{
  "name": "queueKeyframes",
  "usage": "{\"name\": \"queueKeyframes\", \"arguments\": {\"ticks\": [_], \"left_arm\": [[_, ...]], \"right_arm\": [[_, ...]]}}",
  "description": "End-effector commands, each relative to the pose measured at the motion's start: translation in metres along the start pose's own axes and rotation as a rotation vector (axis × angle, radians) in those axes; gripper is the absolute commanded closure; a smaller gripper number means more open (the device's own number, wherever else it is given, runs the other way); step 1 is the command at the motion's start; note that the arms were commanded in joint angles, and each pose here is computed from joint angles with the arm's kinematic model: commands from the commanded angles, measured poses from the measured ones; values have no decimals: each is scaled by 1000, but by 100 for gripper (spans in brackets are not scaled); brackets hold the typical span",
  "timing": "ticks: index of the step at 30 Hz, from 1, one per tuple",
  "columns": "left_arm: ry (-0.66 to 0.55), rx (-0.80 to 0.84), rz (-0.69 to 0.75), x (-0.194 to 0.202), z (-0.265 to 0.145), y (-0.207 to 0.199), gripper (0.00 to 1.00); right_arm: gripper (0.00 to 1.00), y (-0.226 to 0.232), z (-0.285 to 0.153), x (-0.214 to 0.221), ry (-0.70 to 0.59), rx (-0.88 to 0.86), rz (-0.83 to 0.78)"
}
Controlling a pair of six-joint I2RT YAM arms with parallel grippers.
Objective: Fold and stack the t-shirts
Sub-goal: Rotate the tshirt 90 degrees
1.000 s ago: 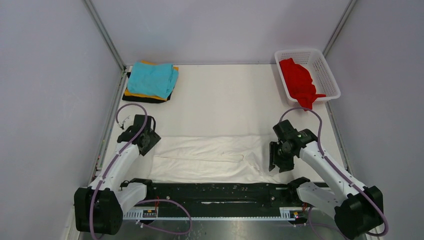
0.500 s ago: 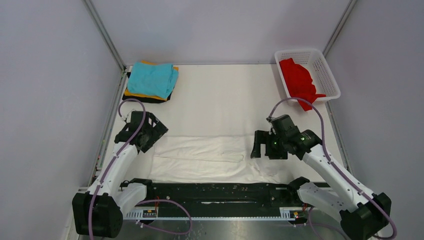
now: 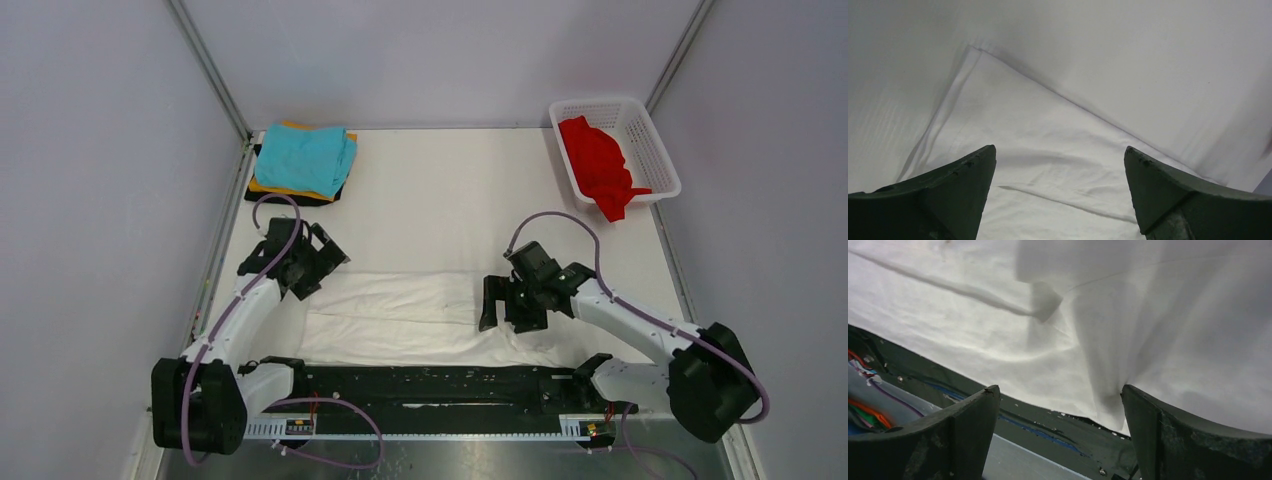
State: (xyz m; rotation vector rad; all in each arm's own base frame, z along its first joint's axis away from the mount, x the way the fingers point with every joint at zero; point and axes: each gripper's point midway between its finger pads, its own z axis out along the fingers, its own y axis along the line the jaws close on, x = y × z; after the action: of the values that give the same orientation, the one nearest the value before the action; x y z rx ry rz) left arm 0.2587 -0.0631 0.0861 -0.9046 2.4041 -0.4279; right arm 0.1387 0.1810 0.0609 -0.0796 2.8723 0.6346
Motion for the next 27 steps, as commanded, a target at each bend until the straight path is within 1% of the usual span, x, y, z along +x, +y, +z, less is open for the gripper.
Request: {"name": "queueKeyframes", "arguments": {"ticks": [1,7,10,13,16,18,22,24,27], "left_arm": [[20,73,23,0,8,-16,1],[55,32,34,4,20,-8,1],[70,4,40,7,26,-3,1],[71,-28,41,8,31,5,1],[74,-75,34,12,36,16,1],[79,-95,27,16,37,23,1],[109,-117,-4,28,36,33,1],[138,-96,-22,36,37,31,1],[163,-66,-55,48,38,29,1]], "right_arm": [[1,3,23,6,47,-32,50],[1,-11,43,12,130,42,58],[0,-20,44,4,116,108,47],[0,-23,46,-12,73,129,49],[1,-28,53,-31,71,139,79],[1,-33,59,-52,60,140,120],[1,-36,68,-113,13,101,209],[0,-30,71,-147,-15,87,211],[1,-25,80,-189,-20,97,205]]}}
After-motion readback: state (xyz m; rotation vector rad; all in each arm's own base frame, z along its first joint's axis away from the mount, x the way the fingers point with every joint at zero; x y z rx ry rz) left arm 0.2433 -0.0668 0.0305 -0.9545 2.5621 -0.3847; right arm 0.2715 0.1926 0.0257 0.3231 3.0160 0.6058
